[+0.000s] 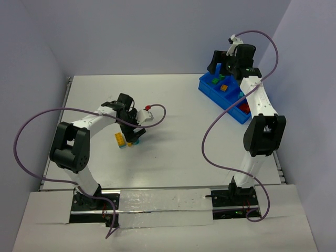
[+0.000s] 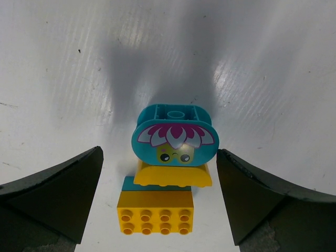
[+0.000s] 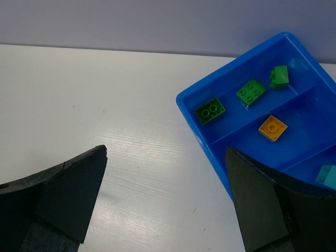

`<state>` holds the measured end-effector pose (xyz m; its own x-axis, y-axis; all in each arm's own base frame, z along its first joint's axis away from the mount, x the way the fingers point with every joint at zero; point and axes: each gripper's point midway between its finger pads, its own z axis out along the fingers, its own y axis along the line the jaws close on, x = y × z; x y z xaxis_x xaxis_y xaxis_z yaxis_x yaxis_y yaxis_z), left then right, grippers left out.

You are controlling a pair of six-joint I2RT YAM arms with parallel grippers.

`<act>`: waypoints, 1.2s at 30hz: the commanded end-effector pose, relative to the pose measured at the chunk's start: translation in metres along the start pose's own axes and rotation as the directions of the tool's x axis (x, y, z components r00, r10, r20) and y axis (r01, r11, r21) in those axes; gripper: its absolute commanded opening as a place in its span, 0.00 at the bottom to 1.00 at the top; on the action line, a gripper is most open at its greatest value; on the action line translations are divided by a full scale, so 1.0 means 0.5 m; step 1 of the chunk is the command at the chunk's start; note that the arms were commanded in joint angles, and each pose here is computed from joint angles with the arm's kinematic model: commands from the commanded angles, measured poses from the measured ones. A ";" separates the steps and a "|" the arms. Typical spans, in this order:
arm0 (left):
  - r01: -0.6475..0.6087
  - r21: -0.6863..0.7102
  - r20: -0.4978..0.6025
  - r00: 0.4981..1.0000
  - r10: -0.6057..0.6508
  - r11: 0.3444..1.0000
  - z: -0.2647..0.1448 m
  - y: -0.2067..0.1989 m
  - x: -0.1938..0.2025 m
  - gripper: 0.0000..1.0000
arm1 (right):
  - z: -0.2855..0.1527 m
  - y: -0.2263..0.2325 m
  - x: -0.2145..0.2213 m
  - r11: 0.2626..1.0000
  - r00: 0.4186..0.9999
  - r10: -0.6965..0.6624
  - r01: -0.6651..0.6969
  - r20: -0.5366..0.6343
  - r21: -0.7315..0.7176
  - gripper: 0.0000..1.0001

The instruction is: Sort the legos into containers by color

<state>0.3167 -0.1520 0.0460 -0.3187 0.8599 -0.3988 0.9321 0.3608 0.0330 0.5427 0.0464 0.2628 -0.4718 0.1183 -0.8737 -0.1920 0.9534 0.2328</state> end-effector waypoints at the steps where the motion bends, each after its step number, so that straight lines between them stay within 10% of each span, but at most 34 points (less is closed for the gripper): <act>1: -0.015 0.027 -0.016 1.000 0.015 1.000 0.006 -0.018 0.015 0.99 | -0.035 0.013 -0.035 0.999 0.998 -0.030 0.031 0.048 -0.009 1.00; 16: 0.003 0.062 -0.084 0.996 0.002 0.998 0.045 -0.040 0.076 0.99 | -0.027 0.016 -0.030 1.000 0.999 -0.019 0.020 0.038 -0.021 1.00; 36: -0.007 0.012 0.070 0.998 0.007 1.000 0.008 -0.006 -0.001 0.59 | -0.042 0.104 0.038 0.988 0.999 0.029 -0.035 -0.042 -0.149 1.00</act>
<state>0.2970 -0.1355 0.0157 -0.3458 0.8751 -0.3387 0.9323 0.3612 -0.0186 0.5289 0.0602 0.2388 -0.5334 0.1249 -0.8366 -0.2151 0.9365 0.2771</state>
